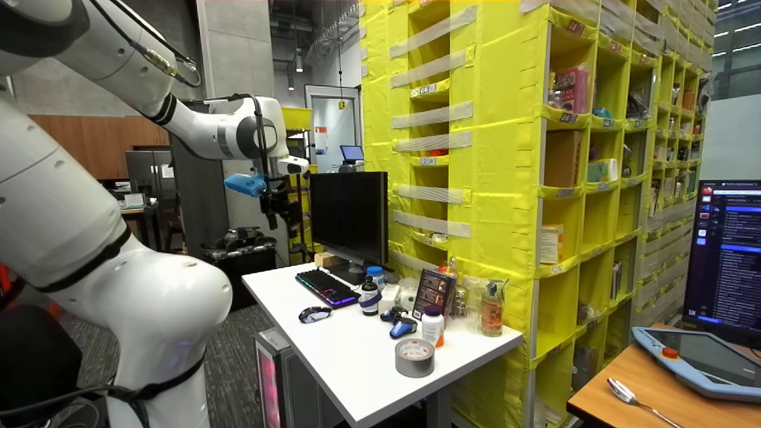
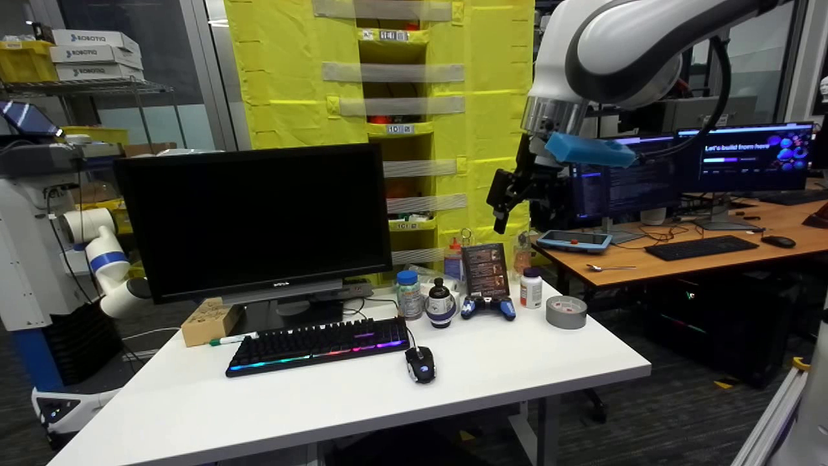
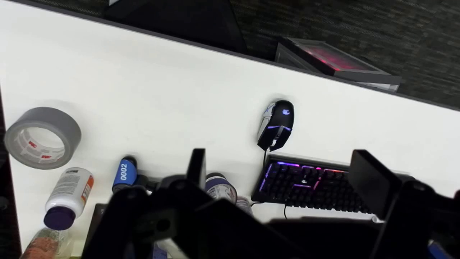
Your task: Move the mouse to the left then put the container in the masking tape.
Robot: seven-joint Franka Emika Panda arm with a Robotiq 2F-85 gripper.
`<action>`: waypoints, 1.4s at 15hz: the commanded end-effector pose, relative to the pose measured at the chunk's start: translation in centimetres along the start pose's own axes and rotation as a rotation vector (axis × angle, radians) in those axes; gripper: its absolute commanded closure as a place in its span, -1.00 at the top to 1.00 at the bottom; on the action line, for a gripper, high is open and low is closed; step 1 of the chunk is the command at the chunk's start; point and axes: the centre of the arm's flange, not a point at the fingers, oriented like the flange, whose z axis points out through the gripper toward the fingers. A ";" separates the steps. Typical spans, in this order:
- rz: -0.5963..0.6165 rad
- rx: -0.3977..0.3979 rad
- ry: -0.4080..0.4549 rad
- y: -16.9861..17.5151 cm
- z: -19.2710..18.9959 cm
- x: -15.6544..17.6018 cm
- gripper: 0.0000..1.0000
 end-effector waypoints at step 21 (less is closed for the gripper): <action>-0.149 -0.172 0.135 -3.2 -3.8 4.6 1.00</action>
